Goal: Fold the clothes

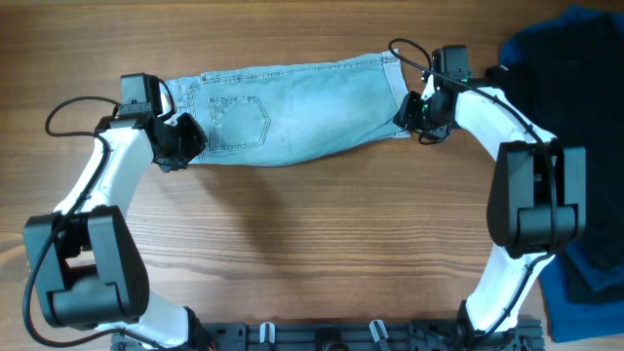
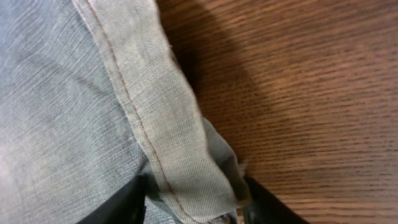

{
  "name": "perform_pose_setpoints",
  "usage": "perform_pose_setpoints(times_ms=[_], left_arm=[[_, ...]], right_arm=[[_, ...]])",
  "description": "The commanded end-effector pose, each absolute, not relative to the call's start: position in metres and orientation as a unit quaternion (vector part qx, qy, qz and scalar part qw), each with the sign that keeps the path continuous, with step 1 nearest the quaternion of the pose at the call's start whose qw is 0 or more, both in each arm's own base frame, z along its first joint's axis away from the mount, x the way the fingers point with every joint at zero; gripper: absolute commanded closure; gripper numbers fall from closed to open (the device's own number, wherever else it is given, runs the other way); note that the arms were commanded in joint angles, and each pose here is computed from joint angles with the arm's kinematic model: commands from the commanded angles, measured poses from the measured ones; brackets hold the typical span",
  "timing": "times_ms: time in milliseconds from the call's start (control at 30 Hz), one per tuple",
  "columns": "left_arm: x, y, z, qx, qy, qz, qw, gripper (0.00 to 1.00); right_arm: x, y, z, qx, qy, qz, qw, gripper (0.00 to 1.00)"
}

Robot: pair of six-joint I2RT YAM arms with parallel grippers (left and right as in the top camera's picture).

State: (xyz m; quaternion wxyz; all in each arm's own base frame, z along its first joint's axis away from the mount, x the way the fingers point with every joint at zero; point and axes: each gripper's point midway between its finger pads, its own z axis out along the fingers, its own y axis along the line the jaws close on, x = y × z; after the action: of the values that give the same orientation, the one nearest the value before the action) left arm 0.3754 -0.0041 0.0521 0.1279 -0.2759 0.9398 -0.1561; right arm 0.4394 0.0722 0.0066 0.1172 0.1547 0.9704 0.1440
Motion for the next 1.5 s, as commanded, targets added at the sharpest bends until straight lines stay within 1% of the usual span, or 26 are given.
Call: perform_pose_setpoints(times_ms=[0,267,367,433,533,567,700,767,800,867,967,1100,1200,1300,1467], left_arm=[[0.378,-0.003,0.051,-0.270,0.942,-0.156,0.129,0.89],[0.378,-0.003,0.051,-0.270,0.941,-0.156,0.129,0.89],[0.378,-0.003,0.051,-0.270,0.941,-0.156,0.129,0.89],[0.378,-0.003,0.051,-0.270,0.941,-0.156,0.129,0.89],[0.378,-0.003,0.051,-0.270,0.942,-0.156,0.129,0.89],[0.378,-0.003,0.051,-0.270,0.942,-0.156,0.129,0.89],[0.378,-0.003,0.051,-0.270,0.941,-0.156,0.129,0.91],[0.378,-0.004,0.052,-0.269,0.941,-0.157,0.129,0.96],[0.378,-0.006,0.052,-0.268,0.941,-0.163,0.128,0.96],[0.382,-0.013,0.057,-0.262,0.938,-0.186,0.134,0.96],[0.389,-0.028,0.078,-0.244,0.928,-0.237,0.152,0.96],[0.397,-0.044,0.120,-0.217,0.911,-0.290,0.198,0.95],[0.402,-0.057,0.140,-0.198,0.904,-0.302,0.227,0.95],[0.406,-0.081,0.148,-0.176,0.902,-0.315,0.236,0.92],[0.407,-0.132,0.148,-0.154,0.900,-0.341,0.225,0.92]], right_arm=[[0.434,0.076,-0.008,0.164,0.972,0.135,0.102,0.52],[0.431,0.083,-0.009,0.165,0.972,0.140,0.095,0.53],[0.432,0.089,-0.008,0.157,0.972,0.142,0.098,0.64],[0.433,0.094,-0.007,0.152,0.972,0.144,0.102,0.78],[0.434,0.094,-0.008,0.151,0.973,0.138,0.105,0.90],[0.434,0.093,-0.008,0.151,0.973,0.136,0.105,0.96],[0.434,0.085,-0.010,0.154,0.975,0.113,0.111,0.96],[0.436,0.085,-0.009,0.120,0.980,0.110,0.117,0.96],[0.436,0.084,-0.008,0.108,0.981,0.109,0.118,0.96],[0.435,0.081,-0.008,0.094,0.983,0.106,0.118,0.96],[0.435,0.070,-0.004,0.104,0.982,0.104,0.118,0.96],[0.435,0.043,0.021,0.103,0.980,0.099,0.136,0.96],[0.430,0.032,0.047,0.070,0.982,0.092,0.152,0.96],[0.423,0.028,0.074,0.050,0.981,0.087,0.167,0.96],[0.411,0.029,0.110,0.023,0.978,0.084,0.189,0.96]])
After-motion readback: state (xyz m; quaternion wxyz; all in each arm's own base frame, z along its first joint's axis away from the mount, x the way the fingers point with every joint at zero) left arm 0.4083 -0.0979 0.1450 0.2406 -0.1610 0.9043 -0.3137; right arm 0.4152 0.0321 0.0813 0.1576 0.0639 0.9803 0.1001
